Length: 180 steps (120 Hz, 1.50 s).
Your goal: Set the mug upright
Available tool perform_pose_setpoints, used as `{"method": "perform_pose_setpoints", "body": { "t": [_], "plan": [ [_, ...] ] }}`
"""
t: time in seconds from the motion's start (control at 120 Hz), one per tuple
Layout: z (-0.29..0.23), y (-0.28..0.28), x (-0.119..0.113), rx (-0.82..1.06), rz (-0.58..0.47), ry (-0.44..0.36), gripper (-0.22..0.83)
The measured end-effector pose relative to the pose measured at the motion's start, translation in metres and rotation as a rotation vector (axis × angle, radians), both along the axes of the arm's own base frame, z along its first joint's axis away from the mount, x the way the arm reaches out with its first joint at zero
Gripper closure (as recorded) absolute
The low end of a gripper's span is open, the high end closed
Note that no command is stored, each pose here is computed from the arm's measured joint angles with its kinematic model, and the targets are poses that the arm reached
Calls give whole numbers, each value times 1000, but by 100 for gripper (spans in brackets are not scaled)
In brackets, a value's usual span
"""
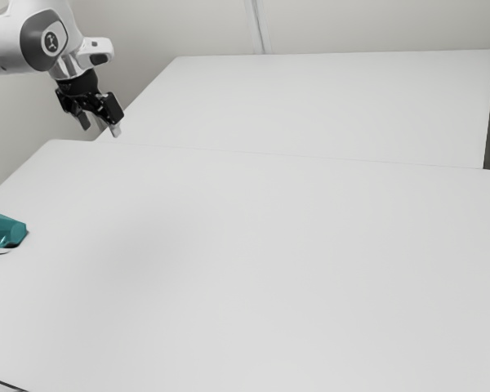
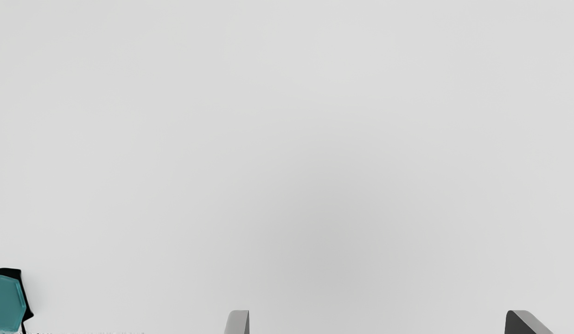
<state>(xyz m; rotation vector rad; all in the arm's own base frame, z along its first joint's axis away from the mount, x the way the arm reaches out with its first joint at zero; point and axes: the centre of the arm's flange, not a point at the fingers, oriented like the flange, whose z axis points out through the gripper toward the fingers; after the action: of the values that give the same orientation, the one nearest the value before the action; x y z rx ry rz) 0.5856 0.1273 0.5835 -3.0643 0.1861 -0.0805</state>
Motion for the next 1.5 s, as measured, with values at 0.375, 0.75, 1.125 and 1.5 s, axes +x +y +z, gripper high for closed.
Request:
{"method": "perform_pose_setpoints", "body": {
  "t": [0.375, 0.75, 1.125, 1.5],
  "plan": [
    [8, 139, -30, 2, 209, -27, 0],
    [-43, 311, -69, -96, 315, -47, 0],
    [-89, 409, -118, -160, 237, -90, 0],
    [-164, 479, -162, -228, 183, -143, 0]
  ]
}}
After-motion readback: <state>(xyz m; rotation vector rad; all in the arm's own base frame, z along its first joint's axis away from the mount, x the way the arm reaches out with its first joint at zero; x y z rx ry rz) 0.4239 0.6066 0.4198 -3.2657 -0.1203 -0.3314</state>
